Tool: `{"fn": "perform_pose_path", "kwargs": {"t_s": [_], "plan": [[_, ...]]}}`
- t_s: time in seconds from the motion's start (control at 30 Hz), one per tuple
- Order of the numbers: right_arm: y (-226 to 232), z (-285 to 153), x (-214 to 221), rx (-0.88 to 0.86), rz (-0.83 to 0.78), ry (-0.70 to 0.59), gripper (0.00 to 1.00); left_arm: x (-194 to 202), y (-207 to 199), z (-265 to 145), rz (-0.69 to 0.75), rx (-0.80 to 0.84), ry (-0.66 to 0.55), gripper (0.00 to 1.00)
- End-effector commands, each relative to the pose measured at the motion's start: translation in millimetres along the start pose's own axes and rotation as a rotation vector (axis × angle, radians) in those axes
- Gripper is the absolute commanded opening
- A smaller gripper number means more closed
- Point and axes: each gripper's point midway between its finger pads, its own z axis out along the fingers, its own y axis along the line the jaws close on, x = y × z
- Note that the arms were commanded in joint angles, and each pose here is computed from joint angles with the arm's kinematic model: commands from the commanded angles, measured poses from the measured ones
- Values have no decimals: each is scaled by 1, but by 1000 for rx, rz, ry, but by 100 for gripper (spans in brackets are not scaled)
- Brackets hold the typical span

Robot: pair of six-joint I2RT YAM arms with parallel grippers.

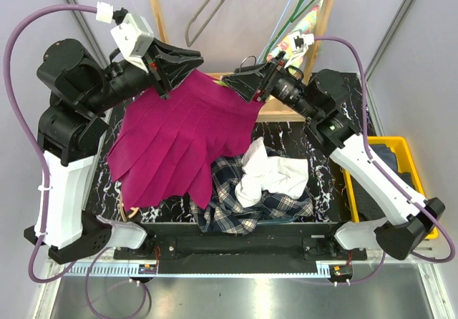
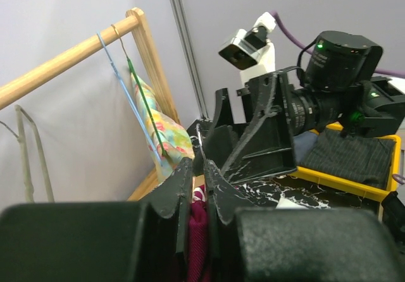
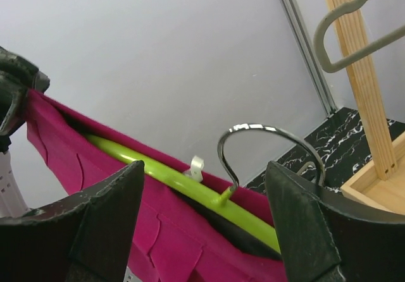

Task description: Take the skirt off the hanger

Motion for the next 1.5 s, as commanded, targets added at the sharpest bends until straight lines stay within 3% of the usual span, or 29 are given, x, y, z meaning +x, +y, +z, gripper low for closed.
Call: {"fn": "perform_pose_path", "kwargs": {"t_s": [0.0, 0.07, 0.2, 0.33, 0.43, 0.47, 0.73, 0.9, 1.17, 1.47], "plan": [[16, 14, -18, -80, -18, -51, 81, -50, -7, -6, 61, 1, -173, 0], [14, 20, -17, -84, -12, -49, 77, -49, -10, -2, 53, 13, -175, 0], [9, 26, -11, -80, 6, -40, 60, -53, -14, 0, 63, 22, -188, 0], [5, 27, -12, -59, 11, -51, 31, -54, -14, -1, 78, 18, -191, 0], [4, 26, -21, -31, -12, -74, 15, -53, -14, -2, 91, 15, -188, 0], [2, 25, -24, -19, -47, -79, 2, -51, -14, -1, 99, 15, -183, 0], [4, 16, -104, 167, -408, -216, 0, -52, -12, -9, 143, -9, -184, 0], [-25, 1, -107, 308, -653, -166, 0, -59, -9, -15, 173, -40, -198, 1], [-43, -30, -116, 457, -803, -165, 0, -58, -7, -19, 214, -56, -193, 14], [-61, -61, -123, 609, -903, -148, 0, -56, -5, -17, 218, -57, -188, 8]]}}
